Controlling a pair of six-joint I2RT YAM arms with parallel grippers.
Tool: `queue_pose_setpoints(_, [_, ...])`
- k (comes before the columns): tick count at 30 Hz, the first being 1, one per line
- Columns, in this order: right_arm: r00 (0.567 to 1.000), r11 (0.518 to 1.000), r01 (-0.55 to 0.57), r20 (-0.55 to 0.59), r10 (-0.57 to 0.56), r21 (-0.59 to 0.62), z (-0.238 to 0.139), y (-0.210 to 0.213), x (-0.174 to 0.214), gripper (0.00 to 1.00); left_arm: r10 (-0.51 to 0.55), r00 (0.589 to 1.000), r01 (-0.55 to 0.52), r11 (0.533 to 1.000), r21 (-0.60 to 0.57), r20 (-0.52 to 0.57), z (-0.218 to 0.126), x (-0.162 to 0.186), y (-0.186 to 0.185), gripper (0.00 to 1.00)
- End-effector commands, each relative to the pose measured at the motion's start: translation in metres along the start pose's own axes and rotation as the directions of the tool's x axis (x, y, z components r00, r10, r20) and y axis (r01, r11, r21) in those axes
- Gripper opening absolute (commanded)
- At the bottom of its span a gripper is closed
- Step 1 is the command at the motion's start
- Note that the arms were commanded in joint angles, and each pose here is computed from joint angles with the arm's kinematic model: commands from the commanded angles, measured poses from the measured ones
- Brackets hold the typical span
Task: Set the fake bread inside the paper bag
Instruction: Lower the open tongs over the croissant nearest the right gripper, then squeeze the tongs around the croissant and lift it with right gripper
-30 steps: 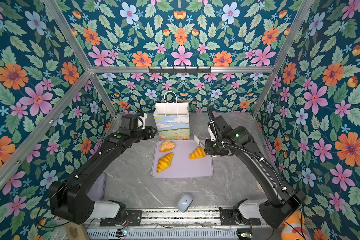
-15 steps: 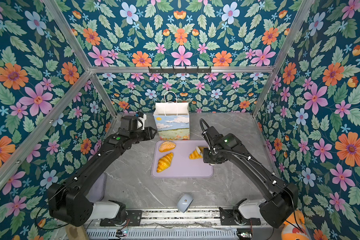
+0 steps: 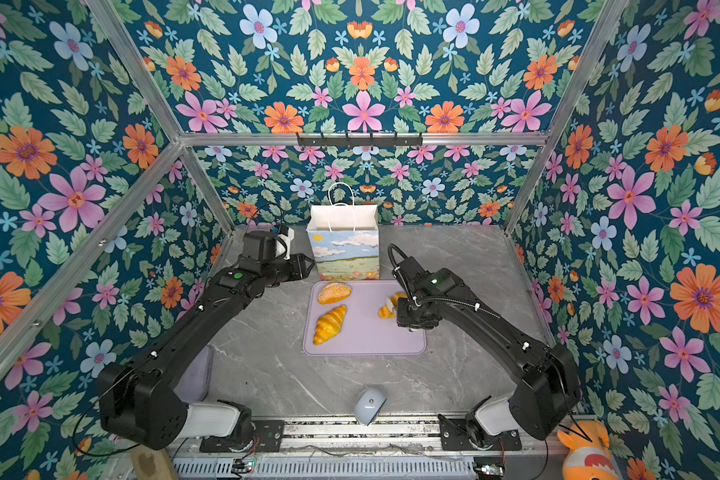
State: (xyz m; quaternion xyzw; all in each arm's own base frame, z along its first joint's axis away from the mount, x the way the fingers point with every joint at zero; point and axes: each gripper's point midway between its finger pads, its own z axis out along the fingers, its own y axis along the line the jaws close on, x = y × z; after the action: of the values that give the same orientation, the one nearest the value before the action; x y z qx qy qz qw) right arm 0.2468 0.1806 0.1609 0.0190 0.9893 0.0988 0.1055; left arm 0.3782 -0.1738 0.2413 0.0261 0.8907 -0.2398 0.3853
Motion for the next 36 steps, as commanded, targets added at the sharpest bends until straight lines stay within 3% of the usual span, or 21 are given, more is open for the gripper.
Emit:
queue_pose_setpoints(1, [1.000,1.000,-0.012,0.009,0.012,0.014,0.002,0.001,-0.006,0.49,0.008,1.000,-0.009,1.000,0.018,0.014,0.001,-0.005,-0.004,0.47])
queue_pose_setpoints(25, [1.000,0.995,-0.015,-0.020,0.017,0.103,0.027,0.002,-0.023,0.50,0.015,1.000,-0.015,1.000,0.005,-0.006,0.007,0.002,0.001,0.47])
queue_pose_setpoints(36, [0.997,0.996,0.035,-0.065,-0.030,0.083,0.022,0.002,-0.011,0.38,0.015,1.000,-0.015,1.000,0.001,-0.008,0.008,0.003,0.002,0.47])
